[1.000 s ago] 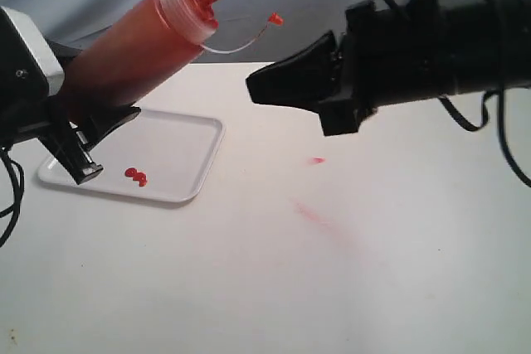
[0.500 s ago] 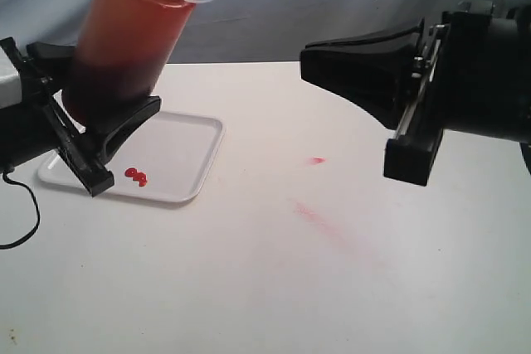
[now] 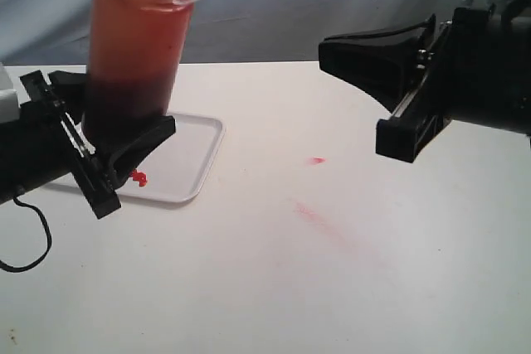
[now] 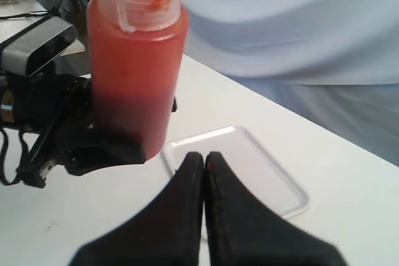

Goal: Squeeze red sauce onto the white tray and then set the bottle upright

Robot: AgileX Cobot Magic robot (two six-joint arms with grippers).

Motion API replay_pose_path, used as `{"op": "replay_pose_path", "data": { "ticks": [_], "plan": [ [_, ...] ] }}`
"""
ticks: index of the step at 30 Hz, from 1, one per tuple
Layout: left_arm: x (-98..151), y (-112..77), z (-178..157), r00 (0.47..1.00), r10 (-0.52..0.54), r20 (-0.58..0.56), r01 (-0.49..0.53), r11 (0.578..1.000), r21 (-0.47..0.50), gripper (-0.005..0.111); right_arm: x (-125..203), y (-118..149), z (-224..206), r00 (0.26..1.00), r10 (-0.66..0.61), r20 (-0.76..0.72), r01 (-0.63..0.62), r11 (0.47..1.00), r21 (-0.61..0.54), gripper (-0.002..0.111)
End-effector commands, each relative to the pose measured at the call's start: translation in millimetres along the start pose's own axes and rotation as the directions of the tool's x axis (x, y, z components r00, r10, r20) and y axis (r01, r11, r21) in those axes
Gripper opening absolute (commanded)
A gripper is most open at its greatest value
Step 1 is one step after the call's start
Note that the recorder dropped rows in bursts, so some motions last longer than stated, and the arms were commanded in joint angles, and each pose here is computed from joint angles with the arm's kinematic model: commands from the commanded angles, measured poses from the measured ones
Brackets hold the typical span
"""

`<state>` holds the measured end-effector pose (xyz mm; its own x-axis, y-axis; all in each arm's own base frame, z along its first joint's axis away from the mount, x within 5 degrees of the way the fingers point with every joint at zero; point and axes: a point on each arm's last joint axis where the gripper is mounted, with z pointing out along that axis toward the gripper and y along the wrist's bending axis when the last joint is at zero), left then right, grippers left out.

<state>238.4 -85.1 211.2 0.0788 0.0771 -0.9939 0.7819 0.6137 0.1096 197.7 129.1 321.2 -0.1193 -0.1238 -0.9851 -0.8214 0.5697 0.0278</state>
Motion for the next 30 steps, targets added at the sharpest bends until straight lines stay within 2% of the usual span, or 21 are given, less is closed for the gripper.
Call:
{"op": "replay_pose_path", "data": {
  "ticks": [1, 7, 13, 15, 18, 23, 24, 26, 30],
  "plan": [
    [9, 0.2, 4, 0.999, -0.052, 0.016, 0.051, 0.999, 0.018, 0.0, 3, -3, -1, 1.0, 0.016, -0.01, -0.015, 0.999, 0.047, 0.0],
    [21, -6.5, 12, 0.997, -0.076, -0.019, 0.077, 0.995, 0.06, 0.0, 12, -11, 7, 0.998, 0.039, -0.054, -0.034, 0.996, 0.082, 0.0],
    [19, -24.8, 25, 1.0, -0.004, 0.004, 0.003, 0.994, 0.11, 0.0, 38, -23, 28, 0.983, 0.103, -0.149, -0.092, 0.993, 0.077, 0.0],
    [18, -28.1, 29, 1.0, -0.013, 0.015, 0.011, 0.995, 0.103, 0.0, 49, -27, 36, 0.975, 0.124, -0.187, -0.112, 0.991, 0.074, 0.006],
    [17, -29.1, 31, 1.0, -0.009, 0.026, 0.006, 0.996, 0.085, 0.0, 65, -32, 47, 0.962, 0.129, -0.24, -0.12, 0.991, 0.052, 0.029],
    [18, -25.4, 31, 0.999, -0.026, 0.026, 0.024, 0.999, 0.046, 0.0, 77, -34, 58, 0.953, 0.139, -0.269, -0.143, 0.99, 0.005, 0.087],
    [20, -24.6, 32, 0.999, -0.03, 0.024, 0.029, 0.999, 0.043, 0.0, 76, -35, 59, 0.954, 0.136, -0.267, -0.14, 0.99, 0.006, 0.094],
    [25, -23.4, 35, 0.999, -0.039, 0.011, 0.038, 0.998, 0.049, 0.0, 73, -36, 64, 0.959, 0.118, -0.257, -0.127, 0.992, -0.018, 0.101],
    [34, -22.4, 44, 0.998, -0.067, -0.02, 0.068, 0.992, 0.106, 0.0, 66, -30, 69, 0.98, 0.034, -0.198, -0.065, 0.986, -0.152, 0.1]
  ]
}}
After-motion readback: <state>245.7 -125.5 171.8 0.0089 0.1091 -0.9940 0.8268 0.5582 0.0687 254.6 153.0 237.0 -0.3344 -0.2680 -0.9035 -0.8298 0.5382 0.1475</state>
